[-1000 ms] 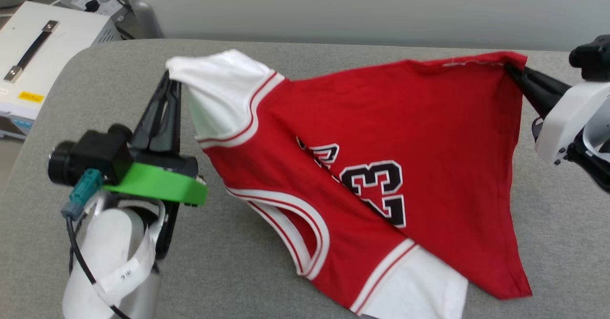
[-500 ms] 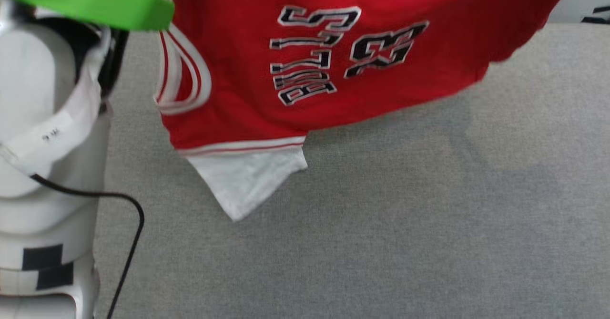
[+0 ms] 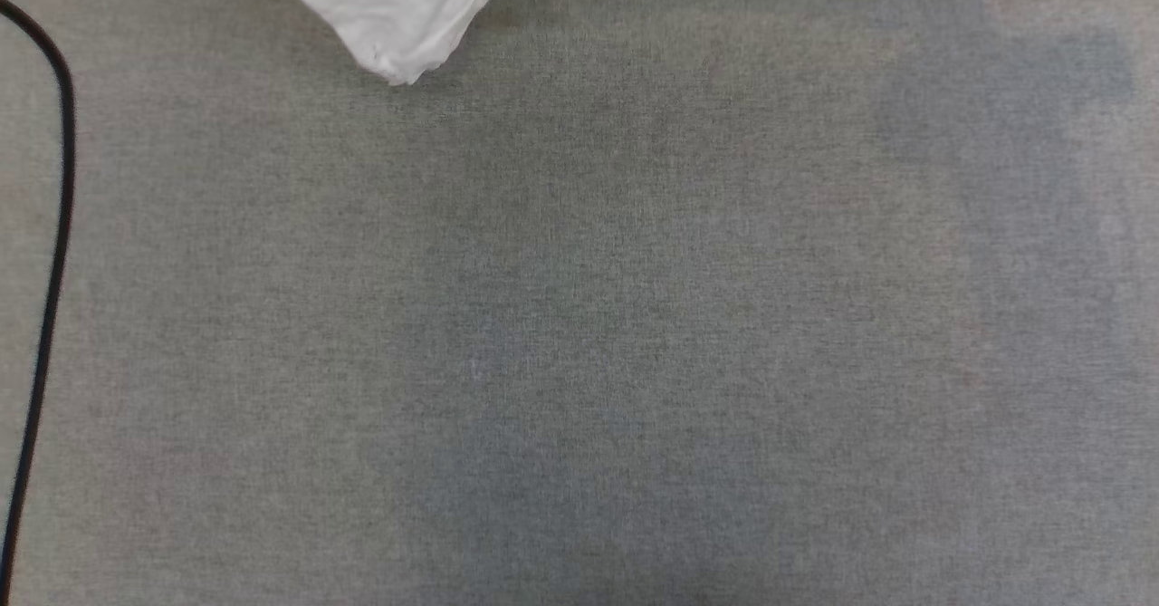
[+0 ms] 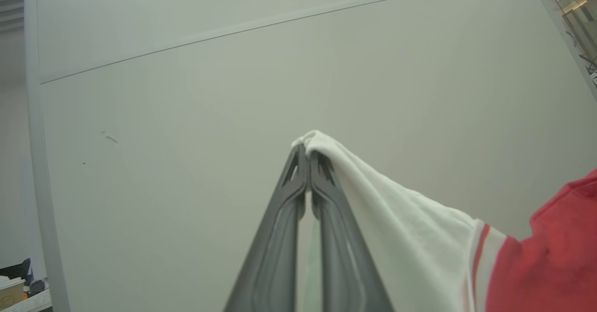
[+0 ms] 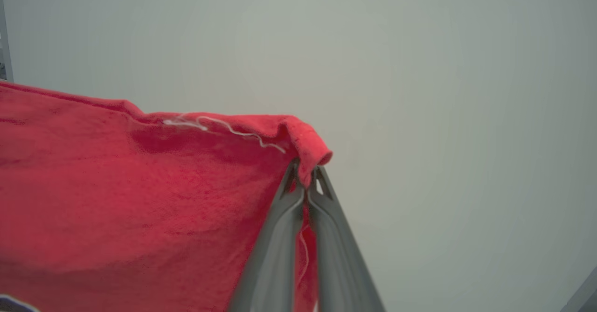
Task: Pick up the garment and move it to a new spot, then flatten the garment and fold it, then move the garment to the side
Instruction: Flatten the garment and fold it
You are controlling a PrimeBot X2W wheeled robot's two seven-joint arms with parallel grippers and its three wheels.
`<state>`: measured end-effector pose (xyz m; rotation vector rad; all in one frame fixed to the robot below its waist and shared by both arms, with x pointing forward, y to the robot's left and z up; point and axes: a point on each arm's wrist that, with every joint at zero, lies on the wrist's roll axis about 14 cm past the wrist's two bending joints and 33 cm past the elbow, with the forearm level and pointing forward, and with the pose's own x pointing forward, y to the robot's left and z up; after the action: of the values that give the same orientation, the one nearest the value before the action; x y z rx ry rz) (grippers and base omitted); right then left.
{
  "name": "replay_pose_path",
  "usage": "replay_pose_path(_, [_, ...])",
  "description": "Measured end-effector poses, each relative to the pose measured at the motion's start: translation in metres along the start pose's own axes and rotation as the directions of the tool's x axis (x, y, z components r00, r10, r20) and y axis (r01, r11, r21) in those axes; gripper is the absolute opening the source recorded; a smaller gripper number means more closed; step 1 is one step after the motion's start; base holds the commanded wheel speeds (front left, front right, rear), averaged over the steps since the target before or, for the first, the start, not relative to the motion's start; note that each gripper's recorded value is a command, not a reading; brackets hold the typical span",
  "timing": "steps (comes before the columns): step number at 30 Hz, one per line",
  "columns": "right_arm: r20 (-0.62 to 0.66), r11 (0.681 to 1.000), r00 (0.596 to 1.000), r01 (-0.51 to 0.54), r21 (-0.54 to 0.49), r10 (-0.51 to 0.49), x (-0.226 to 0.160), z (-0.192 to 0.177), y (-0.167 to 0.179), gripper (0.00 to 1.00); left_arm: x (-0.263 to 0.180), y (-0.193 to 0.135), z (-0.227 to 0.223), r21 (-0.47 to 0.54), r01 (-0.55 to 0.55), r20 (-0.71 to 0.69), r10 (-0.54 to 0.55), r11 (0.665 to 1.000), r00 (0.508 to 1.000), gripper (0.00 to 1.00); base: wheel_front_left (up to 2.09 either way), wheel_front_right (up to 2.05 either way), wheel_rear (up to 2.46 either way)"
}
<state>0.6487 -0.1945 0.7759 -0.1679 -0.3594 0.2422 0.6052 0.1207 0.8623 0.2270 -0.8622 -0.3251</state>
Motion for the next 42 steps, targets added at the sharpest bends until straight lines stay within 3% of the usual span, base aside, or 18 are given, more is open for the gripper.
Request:
replay_pose_path(10, [0.020, 0.999, 0.999, 0.029, 0.014, -0.030, 0.055, -0.053, -0.003, 0.00, 0.018, 0.013, -0.079, -0.026, -0.055, -0.029, 0.054, 0.998, 0.998, 0.00, 0.00, 0.00, 0.00])
replay_pose_path(18, [-0.095, 0.999, 0.995, 0.009, 0.047, -0.004, 0.055, -0.135, 0.010, 0.00, -0.011, 0.000, -0.153, -0.044, -0.048, -0.149, 0.041, 0.998, 0.988, 0.00, 0.00, 0.00, 0.00])
replay_pose_path(26, [-0.235, 0.993, 0.969, -0.054, 0.105, 0.078, 0.016, -0.198, 0.043, 0.00, -0.069, -0.015, -0.183, -0.099, -0.047, -0.258, 0.020, 0.994, 0.966, 0.00, 0.00, 0.00, 0.00])
replay_pose_path(33, [-0.306, 0.983, 0.941, -0.101, 0.156, 0.145, -0.027, -0.223, 0.064, 0.00, -0.130, -0.023, -0.180, -0.127, -0.068, -0.324, 0.024, 0.990, 0.946, 0.00, 0.00, 0.00, 0.00])
replay_pose_path(42, [-0.455, 0.966, 0.860, -0.143, 0.217, 0.230, -0.118, -0.256, 0.088, 0.00, -0.241, -0.039, -0.164, -0.174, -0.161, -0.498, 0.054, 0.971, 0.865, 0.00, 0.00, 0.00, 0.00])
